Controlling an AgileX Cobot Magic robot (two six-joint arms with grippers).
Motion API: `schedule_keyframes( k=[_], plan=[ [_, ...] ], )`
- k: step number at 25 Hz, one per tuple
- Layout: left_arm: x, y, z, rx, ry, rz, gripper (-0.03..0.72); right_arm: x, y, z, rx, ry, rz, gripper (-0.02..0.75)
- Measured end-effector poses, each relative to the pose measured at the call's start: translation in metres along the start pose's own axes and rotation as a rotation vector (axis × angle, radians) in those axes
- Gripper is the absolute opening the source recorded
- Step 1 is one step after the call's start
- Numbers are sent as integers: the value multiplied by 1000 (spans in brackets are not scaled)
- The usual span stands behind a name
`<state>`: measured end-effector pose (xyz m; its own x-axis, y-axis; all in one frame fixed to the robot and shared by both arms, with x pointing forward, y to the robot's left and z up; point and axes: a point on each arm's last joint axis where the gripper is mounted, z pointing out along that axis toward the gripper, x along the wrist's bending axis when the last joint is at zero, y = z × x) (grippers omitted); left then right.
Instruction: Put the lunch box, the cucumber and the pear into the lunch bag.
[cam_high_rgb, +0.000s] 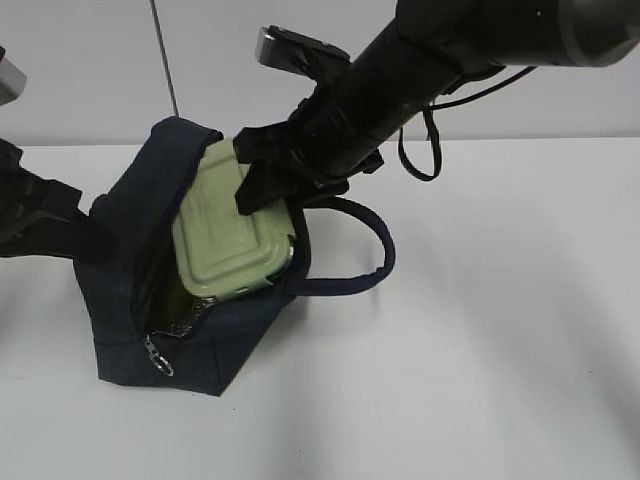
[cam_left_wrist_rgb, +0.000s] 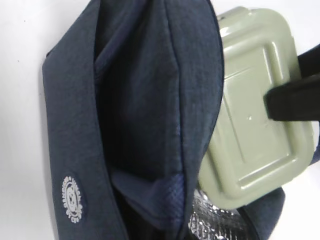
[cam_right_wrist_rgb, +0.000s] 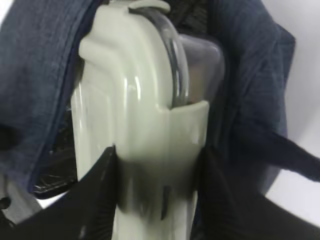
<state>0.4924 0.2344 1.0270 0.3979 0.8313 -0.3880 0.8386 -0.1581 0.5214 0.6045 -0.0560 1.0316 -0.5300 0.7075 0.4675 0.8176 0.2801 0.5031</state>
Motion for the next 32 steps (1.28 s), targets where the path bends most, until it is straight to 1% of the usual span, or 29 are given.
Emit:
schedule_keyframes(
  k=[2,5,8,11,12,14,16,18,19,22,24,27,32],
  plan=[
    [0,0,0,-2,1,0,-16,6,1,5,-13,40,14,326],
    [0,0,0,-3,0,-2,-16,17,1,19,-7,65,-3,326],
    [0,0,0,0,2,1,-16,31,-2,40,20,87,-83,330],
    [0,-1,0,8,1,6,-16,35,-3,48,29,97,-131,389],
    [0,-1,0,8,1,6,-16,36,-3,47,29,100,-141,424],
    [-1,-1,0,8,-6,0,-16,40,1,42,39,115,-167,472],
    [-1,-1,0,9,-14,-4,-16,43,7,35,42,123,-202,487],
    [-2,-1,0,11,-16,-4,-16,51,17,19,17,103,-262,487],
    [-2,-1,0,11,-16,-4,-16,55,22,8,-2,77,-285,484],
    [-2,-1,0,11,-16,-4,-16,62,35,-20,-53,-22,-309,465],
    [-2,-1,0,11,-16,-4,-16,59,38,-30,-47,-96,-311,456],
    [-2,-1,0,12,-16,-4,-16,52,34,-27,3,-141,-282,450],
    [-2,-1,0,12,-16,-4,-16,39,26,-1,92,-146,-225,449]
  ],
)
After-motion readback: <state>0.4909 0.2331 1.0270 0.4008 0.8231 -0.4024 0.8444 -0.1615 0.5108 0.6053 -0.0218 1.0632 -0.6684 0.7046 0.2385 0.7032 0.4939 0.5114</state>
